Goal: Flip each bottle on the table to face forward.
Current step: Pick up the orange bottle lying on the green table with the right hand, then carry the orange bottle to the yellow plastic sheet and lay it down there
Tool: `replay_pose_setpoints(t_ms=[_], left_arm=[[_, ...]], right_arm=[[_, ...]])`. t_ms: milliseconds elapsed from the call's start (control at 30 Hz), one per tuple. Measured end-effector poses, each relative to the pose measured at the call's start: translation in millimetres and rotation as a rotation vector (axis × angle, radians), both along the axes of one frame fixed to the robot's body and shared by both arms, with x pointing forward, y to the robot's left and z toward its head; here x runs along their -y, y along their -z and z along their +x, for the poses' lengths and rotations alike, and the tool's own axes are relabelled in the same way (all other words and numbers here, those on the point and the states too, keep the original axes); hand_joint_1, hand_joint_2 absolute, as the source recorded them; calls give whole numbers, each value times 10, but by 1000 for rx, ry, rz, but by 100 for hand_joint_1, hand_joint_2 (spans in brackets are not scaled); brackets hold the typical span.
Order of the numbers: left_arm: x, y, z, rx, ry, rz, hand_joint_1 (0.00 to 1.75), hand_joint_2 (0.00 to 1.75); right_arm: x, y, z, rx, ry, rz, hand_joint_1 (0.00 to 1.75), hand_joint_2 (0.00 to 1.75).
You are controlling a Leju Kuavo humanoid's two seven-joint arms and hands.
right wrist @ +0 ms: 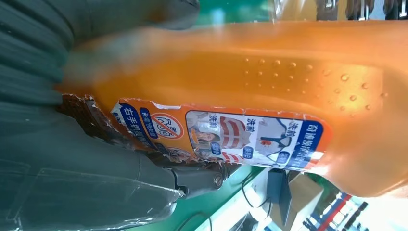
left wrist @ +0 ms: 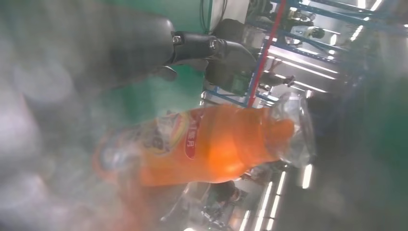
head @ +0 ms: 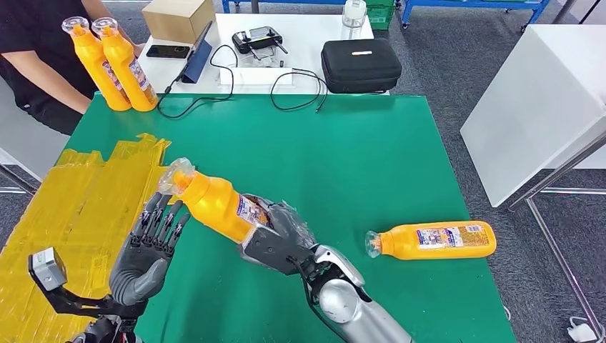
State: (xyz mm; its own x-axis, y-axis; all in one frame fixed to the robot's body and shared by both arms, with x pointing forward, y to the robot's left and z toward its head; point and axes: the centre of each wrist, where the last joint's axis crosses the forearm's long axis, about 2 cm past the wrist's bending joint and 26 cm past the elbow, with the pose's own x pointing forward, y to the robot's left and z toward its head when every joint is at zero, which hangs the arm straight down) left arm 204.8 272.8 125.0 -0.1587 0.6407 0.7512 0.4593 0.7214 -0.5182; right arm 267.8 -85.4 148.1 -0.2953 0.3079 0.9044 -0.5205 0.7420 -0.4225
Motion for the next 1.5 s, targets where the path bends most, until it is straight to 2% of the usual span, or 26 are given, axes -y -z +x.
replay_pose_setpoints(t_ms=[233, 567, 1167, 1333, 1500], left_arm=[[-12, 17, 25, -10, -24, 29, 0, 175], [-106, 69, 70, -34, -71, 33, 0, 175], [-181, 114, 66, -53, -96, 23, 0, 175], [-192, 108, 71, -53, -88, 9, 0, 175], [-158, 82, 111, -64, -80, 6, 0, 175]], right_arm=[[-78, 17, 19, -5, -17, -25, 175, 175], [-390, -82, -32, 55, -111, -98, 175, 175], [-553, -120, -86, 93, -184, -153, 175, 175], [-688, -173, -90, 87, -228, -192, 175, 175], [-895, -99, -103, 31, -263, -236, 175, 175]])
